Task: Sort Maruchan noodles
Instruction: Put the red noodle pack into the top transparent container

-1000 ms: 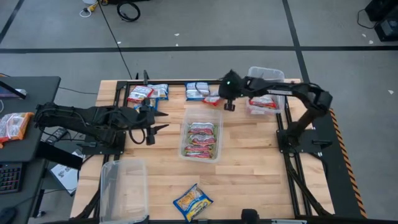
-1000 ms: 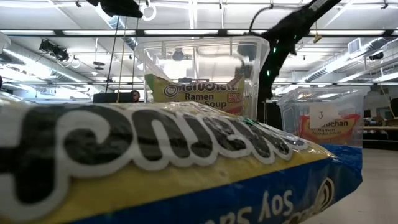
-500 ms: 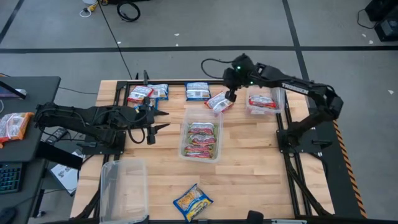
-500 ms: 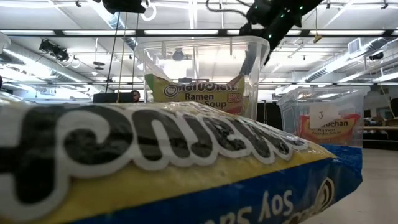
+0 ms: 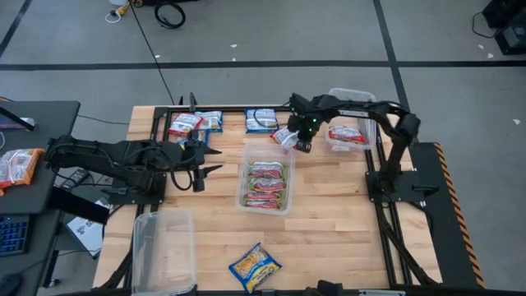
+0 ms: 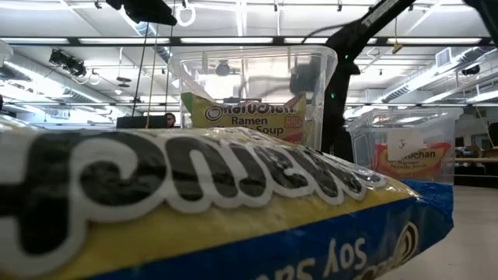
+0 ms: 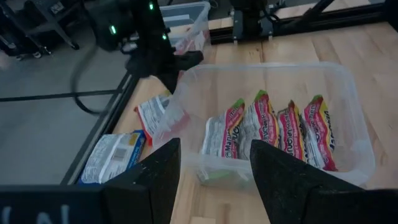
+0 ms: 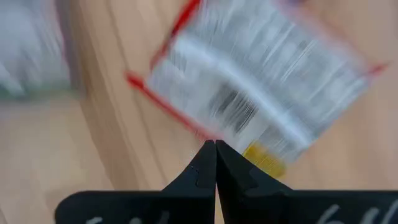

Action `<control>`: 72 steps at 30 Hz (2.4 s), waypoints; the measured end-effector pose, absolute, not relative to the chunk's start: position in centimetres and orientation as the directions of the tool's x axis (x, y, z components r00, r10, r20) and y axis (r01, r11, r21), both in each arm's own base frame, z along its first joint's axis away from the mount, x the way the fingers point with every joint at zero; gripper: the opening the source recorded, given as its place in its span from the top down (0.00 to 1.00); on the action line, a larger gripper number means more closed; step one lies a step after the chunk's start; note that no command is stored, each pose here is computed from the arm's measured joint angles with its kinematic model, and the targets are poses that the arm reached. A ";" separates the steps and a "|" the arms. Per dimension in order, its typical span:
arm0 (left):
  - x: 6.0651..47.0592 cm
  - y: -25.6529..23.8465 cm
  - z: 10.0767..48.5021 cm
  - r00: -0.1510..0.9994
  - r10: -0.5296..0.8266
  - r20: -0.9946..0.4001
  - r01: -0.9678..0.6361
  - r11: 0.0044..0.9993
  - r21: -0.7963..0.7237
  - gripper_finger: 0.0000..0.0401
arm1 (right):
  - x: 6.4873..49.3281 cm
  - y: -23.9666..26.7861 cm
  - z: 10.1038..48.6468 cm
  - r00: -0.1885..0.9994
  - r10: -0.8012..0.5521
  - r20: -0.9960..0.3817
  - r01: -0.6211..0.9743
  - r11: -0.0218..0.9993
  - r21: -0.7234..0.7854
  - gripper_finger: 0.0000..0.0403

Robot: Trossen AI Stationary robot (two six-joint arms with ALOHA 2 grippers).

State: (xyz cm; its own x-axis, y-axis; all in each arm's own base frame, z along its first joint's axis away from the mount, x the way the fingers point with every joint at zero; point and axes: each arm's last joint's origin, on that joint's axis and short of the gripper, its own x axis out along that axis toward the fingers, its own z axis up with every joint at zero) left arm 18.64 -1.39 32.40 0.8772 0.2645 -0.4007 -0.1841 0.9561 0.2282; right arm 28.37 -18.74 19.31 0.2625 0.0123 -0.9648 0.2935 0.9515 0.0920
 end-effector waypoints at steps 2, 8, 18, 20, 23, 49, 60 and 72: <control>18.6 -1.4 32.4 0.878 0.264 -0.400 -0.184 0.956 0.228 0.51 | 28.4 -18.8 17.8 0.203 0.053 -0.978 0.297 0.948 0.113 0.98; 18.7 -1.4 32.6 0.886 0.263 -0.381 -0.182 0.954 0.237 0.51 | 28.9 -19.3 14.2 0.067 0.052 -0.996 0.284 0.956 0.069 0.98; 18.9 -1.2 32.9 0.894 0.274 -0.354 -0.180 0.944 0.275 0.51 | 29.9 -21.9 17.4 0.077 -0.516 -0.853 0.310 0.826 -0.471 0.98; 18.9 -1.2 32.9 0.894 0.274 -0.353 -0.181 0.944 0.274 0.51 | 30.2 -22.1 18.2 0.102 -0.575 -0.812 0.304 0.795 -0.525 0.98; 18.9 -1.2 32.9 0.894 0.273 -0.354 -0.180 0.945 0.273 0.51 | 30.0 -22.0 19.6 0.158 -0.581 -0.798 0.321 0.795 -0.515 0.98; 18.7 -1.2 32.6 0.882 0.274 -0.384 -0.192 0.952 0.238 0.51 | 28.5 -21.2 16.2 0.297 -0.385 -0.874 0.294 0.907 -0.300 0.76; 18.7 -1.2 32.5 0.881 0.274 -0.385 -0.189 0.951 0.246 0.51 | 28.9 -21.0 18.4 0.312 -0.532 -0.787 0.267 0.844 -0.465 0.73; 18.7 -1.2 32.5 0.881 0.274 -0.385 -0.184 0.949 0.256 0.51 | 28.8 -18.5 16.9 0.223 -0.377 -0.899 -0.003 0.922 -0.387 0.48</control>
State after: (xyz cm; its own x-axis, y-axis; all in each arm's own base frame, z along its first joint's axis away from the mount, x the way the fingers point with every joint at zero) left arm 18.73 -1.17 32.54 0.8810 0.2745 -0.3853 -0.1839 0.9491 0.2557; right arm 28.76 -18.52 16.93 0.2228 -0.3766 -0.8992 -0.0032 0.9221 -0.3870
